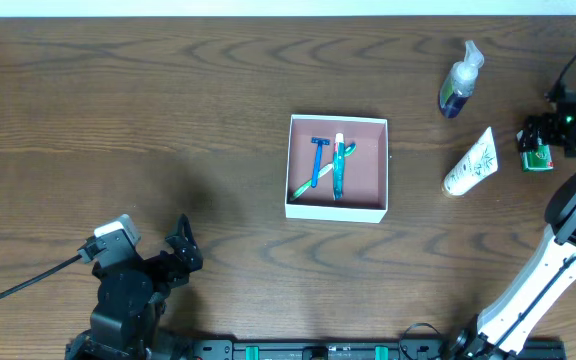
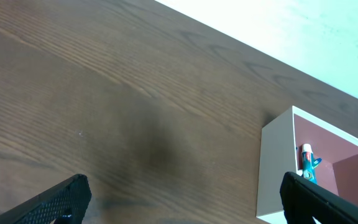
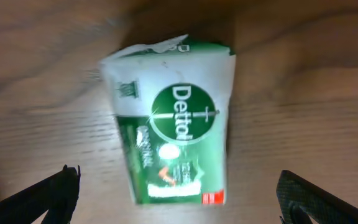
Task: Pack container
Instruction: 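Lower the right gripper and grasp the Dettol soap bar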
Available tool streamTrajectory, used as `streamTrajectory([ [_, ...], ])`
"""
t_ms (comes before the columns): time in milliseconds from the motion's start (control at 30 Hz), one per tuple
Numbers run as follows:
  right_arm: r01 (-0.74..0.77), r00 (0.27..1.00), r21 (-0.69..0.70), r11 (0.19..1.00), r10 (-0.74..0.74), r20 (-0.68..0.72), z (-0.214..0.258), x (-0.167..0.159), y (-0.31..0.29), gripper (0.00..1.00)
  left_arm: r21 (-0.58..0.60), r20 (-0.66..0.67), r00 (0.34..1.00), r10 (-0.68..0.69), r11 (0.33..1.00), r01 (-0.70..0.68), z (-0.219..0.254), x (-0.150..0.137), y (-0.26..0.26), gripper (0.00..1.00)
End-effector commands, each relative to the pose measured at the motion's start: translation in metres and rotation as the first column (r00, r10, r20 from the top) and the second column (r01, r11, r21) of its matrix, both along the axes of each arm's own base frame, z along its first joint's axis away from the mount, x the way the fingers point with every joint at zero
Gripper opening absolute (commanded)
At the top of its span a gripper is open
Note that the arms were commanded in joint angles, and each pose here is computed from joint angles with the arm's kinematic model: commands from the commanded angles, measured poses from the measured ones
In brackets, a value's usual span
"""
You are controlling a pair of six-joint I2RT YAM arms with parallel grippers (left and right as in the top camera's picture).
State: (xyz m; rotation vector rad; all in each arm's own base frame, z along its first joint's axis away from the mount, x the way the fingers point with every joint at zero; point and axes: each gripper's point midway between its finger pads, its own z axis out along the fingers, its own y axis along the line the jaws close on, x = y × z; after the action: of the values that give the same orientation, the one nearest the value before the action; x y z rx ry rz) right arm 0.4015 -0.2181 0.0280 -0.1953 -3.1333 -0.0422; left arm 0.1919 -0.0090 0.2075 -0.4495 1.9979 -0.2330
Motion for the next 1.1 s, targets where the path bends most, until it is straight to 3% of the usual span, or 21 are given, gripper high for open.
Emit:
streamTrajectory([
  [0,-0.026,0.999,-0.016,1.0,0.025,-0.026,-0.01,0.0,-0.002,0.99,-0.006,0.009,1.0,0.015,1.0,-0.015,0.001,0.0,0.002,0.98],
  [233,-0.049,0.997,0.003,0.999,0.049,-0.063,-0.029,0.001,0.009,0.99,-0.006,0.009,1.0,0.016,1.0,-0.016,0.001,0.0,0.002,0.98],
  [700,-0.119,0.99,-0.105,0.987,0.11,-0.083,-0.034,0.017,0.015,0.98,-0.006,0.009,1.0,0.015,1.0,-0.015,0.001,0.0,0.002,0.98],
  [867,-0.102,0.992,-0.103,0.989,0.093,-0.085,-0.034,0.013,0.009,0.87,-0.006,0.009,1.0,0.015,1.0,-0.015,0.001,0.0,0.002,0.98],
  [1067,-0.077,0.993,-0.097,0.992,0.068,-0.093,-0.034,0.006,0.0,0.65,-0.006,0.009,1.0,0.015,1.0,-0.015,0.001,0.0,0.002,0.98],
])
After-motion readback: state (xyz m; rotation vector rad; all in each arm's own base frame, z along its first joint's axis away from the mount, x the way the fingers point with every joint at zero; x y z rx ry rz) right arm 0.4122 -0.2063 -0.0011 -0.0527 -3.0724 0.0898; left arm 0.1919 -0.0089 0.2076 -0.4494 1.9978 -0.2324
